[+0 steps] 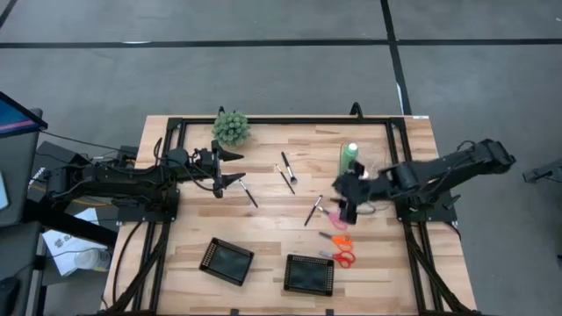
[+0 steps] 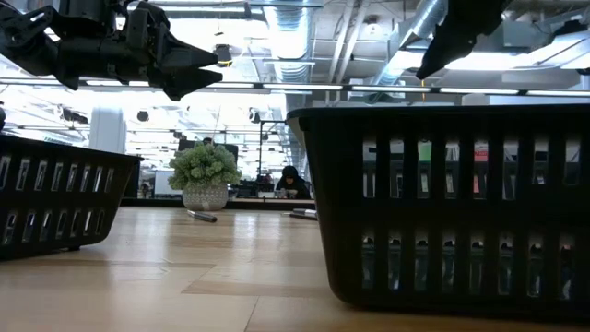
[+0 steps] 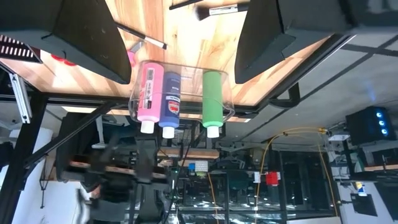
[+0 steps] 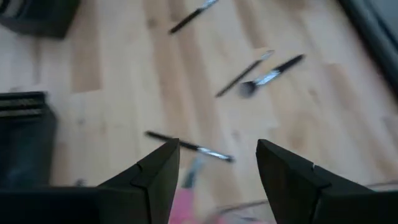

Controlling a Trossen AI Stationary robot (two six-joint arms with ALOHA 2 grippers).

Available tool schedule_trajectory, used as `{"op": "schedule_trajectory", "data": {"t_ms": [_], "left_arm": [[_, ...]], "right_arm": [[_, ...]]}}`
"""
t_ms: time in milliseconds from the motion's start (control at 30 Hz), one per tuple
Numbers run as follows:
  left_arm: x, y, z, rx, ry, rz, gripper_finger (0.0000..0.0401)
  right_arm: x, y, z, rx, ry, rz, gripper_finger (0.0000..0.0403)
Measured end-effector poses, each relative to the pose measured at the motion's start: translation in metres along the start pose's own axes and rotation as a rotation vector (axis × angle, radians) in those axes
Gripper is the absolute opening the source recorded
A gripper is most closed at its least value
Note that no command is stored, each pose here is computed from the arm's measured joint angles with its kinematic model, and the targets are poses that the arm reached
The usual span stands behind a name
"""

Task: Pick & Place Paint Supplies
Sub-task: Put the red scissors into the right black bin

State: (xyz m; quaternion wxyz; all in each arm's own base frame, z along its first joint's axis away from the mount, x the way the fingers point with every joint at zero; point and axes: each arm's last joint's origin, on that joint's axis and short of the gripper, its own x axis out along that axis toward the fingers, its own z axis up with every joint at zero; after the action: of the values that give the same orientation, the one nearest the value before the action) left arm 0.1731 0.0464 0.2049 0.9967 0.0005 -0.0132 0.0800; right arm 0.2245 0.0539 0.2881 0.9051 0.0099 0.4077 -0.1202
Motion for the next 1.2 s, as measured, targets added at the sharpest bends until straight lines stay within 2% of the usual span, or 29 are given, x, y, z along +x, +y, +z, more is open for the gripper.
{"op": "schedule_trajectory", "data": {"t_ms": [233, 567, 800, 967, 1200], "left_arm": [[0.0, 0.0, -0.002, 0.019, 0.016, 0.0, 0.028], [0.0, 0.0, 0.0, 0.03, -0.004, 0.0, 0.028], [0.0, 0.0, 0.002, 0.036, -0.017, 0.0, 0.028], [0.0, 0.0, 0.004, 0.057, -0.04, 0.001, 0.028], [0.0, 0.0, 0.004, 0.055, -0.041, 0.0, 0.028]], "right_arm": [[0.012, 0.055, -0.006, -0.006, 0.106, 0.054, 0.0202], [0.019, 0.118, -0.045, 0.078, 0.301, 0.057, 0.0202], [0.026, 0.145, -0.07, 0.133, 0.348, 0.026, 0.0197], [0.04, 0.163, -0.082, 0.142, 0.383, 0.053, 0.0182], [0.058, 0.174, -0.094, 0.135, 0.457, 0.071, 0.0168]]}}
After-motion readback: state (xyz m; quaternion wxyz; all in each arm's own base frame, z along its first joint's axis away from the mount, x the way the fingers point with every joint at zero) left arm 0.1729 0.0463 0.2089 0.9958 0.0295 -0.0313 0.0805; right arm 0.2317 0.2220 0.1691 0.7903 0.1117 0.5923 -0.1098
